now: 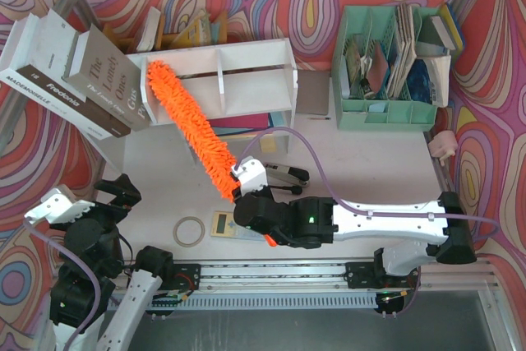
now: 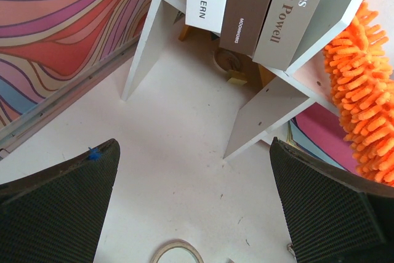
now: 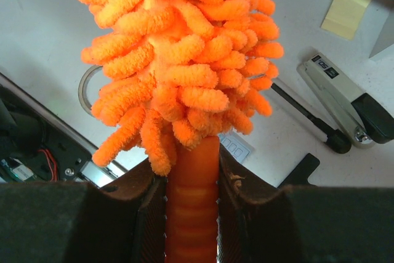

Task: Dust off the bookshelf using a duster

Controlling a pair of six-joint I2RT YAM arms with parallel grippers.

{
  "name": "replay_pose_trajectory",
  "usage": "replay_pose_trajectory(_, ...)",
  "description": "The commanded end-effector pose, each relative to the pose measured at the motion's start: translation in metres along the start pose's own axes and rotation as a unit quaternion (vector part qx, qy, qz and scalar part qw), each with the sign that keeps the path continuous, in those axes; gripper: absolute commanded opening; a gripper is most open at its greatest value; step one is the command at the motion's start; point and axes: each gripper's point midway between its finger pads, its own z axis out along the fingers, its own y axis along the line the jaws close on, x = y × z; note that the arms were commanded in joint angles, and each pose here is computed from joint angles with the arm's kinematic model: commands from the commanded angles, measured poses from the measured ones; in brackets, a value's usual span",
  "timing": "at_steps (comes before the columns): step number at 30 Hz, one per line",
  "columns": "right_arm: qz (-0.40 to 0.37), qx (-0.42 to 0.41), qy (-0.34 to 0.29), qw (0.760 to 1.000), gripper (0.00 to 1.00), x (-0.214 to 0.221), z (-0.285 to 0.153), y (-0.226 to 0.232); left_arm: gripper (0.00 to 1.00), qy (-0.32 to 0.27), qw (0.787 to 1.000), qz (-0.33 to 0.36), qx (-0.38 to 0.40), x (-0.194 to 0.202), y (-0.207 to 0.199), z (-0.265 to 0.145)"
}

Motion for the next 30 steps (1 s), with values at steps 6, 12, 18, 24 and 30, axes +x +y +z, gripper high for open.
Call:
replay_pose_trajectory(6, 0.101, 0.108, -0.055, 0.987, 0.00, -0.030, -0.042, -0.061, 0.98, 0.001, 1.000, 0.003, 0.000, 0.003, 0.000, 0.001)
replay_pose_trajectory(12, 0.120, 0.112, -0.045, 0.985, 0.00, -0.022, -0.049, -0.068, 0.99, 0.003, 1.000, 0.004, 0.001, 0.004, -0.001, 0.002)
replay_pose_trajectory(18, 0.097, 0.032, -0.030, 0.994, 0.00, -0.018, -0.028, -0.025, 0.98, 0.001, 1.000, 0.002, 0.000, 0.003, 0.001, 0.001)
replay_pose_trajectory(24, 0.084, 0.019, -0.010, 0.996, 0.00, -0.014, -0.016, -0.007, 0.99, 0.003, 1.000, 0.004, -0.001, 0.004, 0.000, 0.002)
replay_pose_trajectory(30, 0.117, 0.076, -0.044, 0.989, 0.00, -0.029, -0.038, -0.044, 0.98, 0.001, 1.000, 0.001, 0.001, 0.003, 0.000, 0.001)
